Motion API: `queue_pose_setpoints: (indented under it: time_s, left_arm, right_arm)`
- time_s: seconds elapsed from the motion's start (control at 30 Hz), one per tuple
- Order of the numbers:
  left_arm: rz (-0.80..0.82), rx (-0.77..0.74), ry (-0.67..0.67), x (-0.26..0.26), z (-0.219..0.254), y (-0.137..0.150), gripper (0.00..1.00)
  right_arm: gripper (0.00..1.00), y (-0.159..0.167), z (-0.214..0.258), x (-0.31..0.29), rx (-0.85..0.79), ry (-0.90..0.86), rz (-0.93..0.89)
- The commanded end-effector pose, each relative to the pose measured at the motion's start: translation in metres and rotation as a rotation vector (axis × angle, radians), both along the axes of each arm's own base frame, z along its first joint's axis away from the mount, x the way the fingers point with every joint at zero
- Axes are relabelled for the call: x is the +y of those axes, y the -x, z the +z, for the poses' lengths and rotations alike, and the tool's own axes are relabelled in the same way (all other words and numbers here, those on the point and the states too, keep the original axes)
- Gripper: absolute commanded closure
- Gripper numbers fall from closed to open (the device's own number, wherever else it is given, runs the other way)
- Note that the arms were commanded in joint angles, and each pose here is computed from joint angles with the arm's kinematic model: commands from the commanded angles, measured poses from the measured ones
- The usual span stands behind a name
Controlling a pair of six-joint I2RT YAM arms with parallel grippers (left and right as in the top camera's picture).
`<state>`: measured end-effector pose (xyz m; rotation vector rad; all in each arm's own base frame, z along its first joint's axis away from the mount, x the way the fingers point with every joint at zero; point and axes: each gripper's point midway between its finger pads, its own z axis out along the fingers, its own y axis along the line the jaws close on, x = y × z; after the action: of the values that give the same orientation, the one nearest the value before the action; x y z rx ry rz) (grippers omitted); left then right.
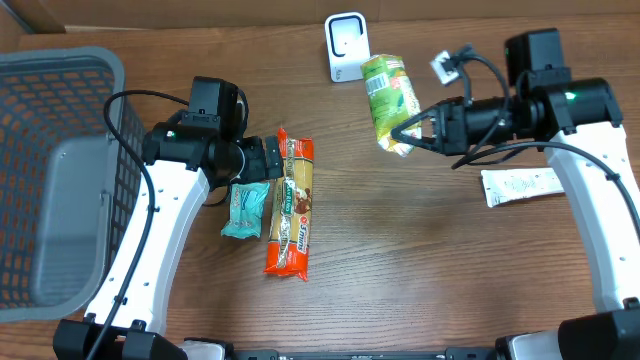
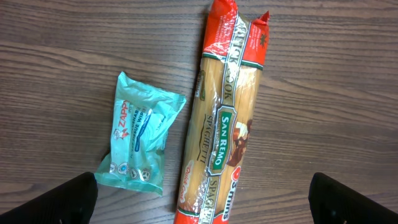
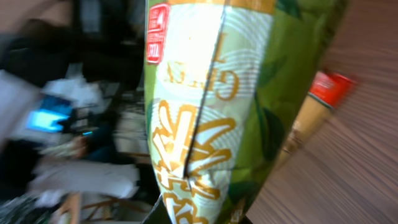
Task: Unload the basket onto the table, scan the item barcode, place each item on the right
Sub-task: 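Hold the green tea pouch up to the white scanner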
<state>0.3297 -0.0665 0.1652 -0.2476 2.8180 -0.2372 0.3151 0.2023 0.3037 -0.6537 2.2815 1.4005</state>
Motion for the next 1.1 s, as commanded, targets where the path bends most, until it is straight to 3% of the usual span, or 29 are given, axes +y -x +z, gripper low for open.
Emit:
queue_pose_setpoints:
  time_s: [0.0,0.2,0.47,0.63,0.87,1.07]
  left_arm:
    - [-0.003,0.001,0.007,0.0,0.0,-0.002,0.0]
    - [-0.003,0.002,0.007,0.0,0.0,-0.002,0.0]
    - [-0.003,0.002,0.007,0.0,0.0,-0.002,0.01]
    - [-0.003,0.001,0.007,0.0,0.0,-0.002,0.0]
    - [-0.003,0.001,0.007,0.0,0.0,-0.002,0.0]
    - [-0.003,0.001,0.007,0.0,0.0,-0.002,0.0]
  right_arm:
    - [0.97,-0.034,0.019,-0.012,-0.107,0.292,-0.283]
    - [0.97,-0.087,0.034,-0.034,-0.37,0.698,-0.622]
    - [0.96,-0.181,-0.029,-0.023,-0.637,1.099,-0.688]
    - [0.96,-0.238,-0.074,-0.011,-0.854,1.323,-0.533]
    - [0.96,-0.294,-0.132,-0.006,-1.012,1.451,-0.46]
    - [0.96,-0.303,-0.165,-0.009,-1.021,1.52,-0.404]
